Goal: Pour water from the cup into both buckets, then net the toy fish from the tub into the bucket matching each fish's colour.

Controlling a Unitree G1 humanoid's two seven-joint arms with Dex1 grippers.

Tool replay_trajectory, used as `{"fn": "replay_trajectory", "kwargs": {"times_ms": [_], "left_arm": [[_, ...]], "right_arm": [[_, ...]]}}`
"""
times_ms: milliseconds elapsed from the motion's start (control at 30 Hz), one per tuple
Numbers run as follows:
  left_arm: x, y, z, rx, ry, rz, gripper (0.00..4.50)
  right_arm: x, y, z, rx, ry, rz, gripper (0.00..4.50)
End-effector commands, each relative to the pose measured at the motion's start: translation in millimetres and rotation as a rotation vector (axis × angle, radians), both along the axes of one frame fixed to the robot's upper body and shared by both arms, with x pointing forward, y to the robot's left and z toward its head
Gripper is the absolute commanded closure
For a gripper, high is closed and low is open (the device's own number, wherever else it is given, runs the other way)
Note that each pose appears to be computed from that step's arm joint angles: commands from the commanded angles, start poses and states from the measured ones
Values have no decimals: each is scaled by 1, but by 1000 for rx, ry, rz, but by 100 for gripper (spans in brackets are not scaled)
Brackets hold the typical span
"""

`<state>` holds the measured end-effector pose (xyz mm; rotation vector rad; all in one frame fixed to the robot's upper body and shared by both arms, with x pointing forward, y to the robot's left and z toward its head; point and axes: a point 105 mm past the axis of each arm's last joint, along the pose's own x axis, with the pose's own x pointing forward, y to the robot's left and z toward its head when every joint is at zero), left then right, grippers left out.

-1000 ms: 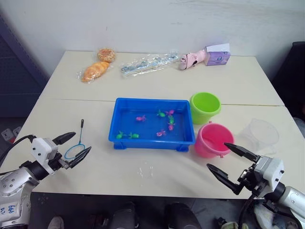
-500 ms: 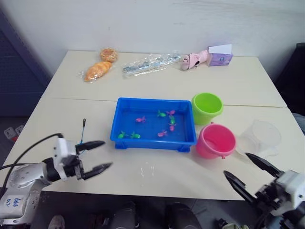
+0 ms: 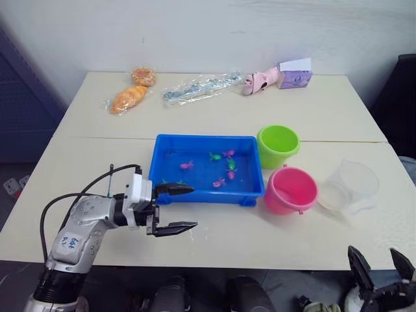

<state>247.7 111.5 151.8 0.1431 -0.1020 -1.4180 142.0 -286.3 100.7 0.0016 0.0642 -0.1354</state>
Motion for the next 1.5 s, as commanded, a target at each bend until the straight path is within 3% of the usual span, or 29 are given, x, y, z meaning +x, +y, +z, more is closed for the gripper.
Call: {"fn": "replay_trajectory", "kwargs": {"times_ms": [33, 267, 467, 1000, 1333, 1467, 1500], "left_arm": [[0, -2, 5, -1, -22, 0, 16], [2, -7, 6, -7, -42, 9, 16], [3, -9, 9, -23, -62, 13, 16], [8, -22, 25, -78, -117, -30, 16], [4, -30, 29, -85, -104, -109, 16], [5, -30, 28, -80, -104, -114, 0], [5, -30, 28, -80, -104, -114, 0]], "right_arm": [[9, -17, -2, -18, 17, -84, 0], [42, -57, -7, -29, 21, -280, 0], [64, -75, -5, -24, -5, -309, 0], [89, -95, -16, 68, -10, -470, 0], [110, -93, -10, 82, -65, -472, 0], [120, -88, -2, 99, -119, -423, 133], [121, -87, 0, 105, -132, -412, 190]]}}
